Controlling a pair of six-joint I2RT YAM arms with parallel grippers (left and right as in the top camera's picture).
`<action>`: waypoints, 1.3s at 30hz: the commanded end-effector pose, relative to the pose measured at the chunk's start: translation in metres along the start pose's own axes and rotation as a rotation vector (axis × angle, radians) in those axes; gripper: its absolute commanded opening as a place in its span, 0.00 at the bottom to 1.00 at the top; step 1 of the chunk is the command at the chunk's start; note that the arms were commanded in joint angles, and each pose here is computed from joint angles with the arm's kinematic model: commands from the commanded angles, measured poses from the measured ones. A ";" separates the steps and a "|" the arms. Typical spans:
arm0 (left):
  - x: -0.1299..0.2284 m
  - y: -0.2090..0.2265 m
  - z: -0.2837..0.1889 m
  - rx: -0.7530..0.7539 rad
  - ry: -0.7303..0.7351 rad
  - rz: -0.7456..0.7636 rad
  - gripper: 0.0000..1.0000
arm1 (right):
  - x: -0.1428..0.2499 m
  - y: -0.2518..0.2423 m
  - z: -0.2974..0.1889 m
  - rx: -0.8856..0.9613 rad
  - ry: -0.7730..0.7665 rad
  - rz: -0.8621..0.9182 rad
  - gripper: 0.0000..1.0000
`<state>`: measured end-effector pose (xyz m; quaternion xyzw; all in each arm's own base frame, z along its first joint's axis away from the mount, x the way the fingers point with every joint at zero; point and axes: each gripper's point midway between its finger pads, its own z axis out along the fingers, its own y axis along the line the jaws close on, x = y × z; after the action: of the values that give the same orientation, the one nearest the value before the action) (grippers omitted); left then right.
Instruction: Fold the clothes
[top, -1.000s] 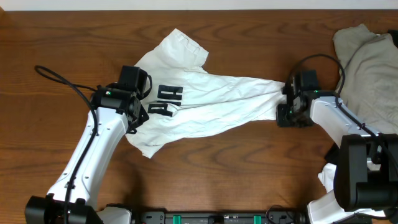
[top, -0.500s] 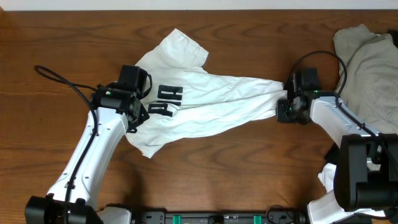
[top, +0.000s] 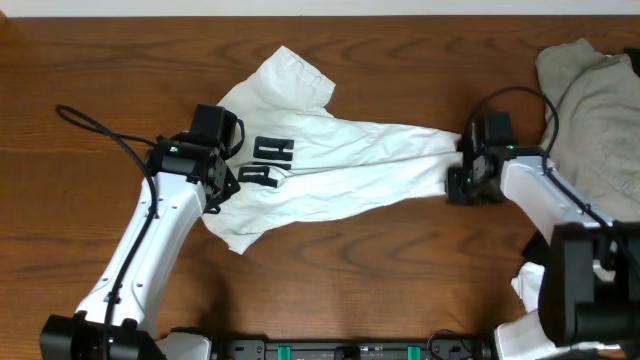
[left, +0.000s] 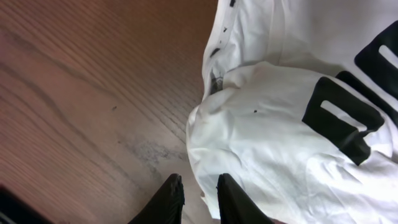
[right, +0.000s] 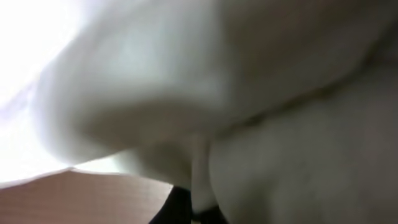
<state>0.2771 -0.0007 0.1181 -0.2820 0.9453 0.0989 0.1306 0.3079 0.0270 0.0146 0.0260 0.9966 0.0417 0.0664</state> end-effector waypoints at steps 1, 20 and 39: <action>0.002 0.005 -0.003 -0.006 0.007 0.008 0.22 | -0.015 0.004 -0.046 -0.015 -0.092 0.015 0.01; 0.074 0.006 0.013 0.045 0.312 0.003 0.69 | 0.008 -0.008 -0.116 0.015 -0.124 0.044 0.01; 0.055 -0.006 0.059 0.159 0.244 -0.067 0.70 | 0.010 -0.018 -0.113 0.028 -0.107 0.060 0.01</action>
<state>0.2501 -0.0171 0.0494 -0.3162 0.9472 -0.0152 0.0516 0.2811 0.0052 0.1223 0.0577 0.9910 0.0344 0.1156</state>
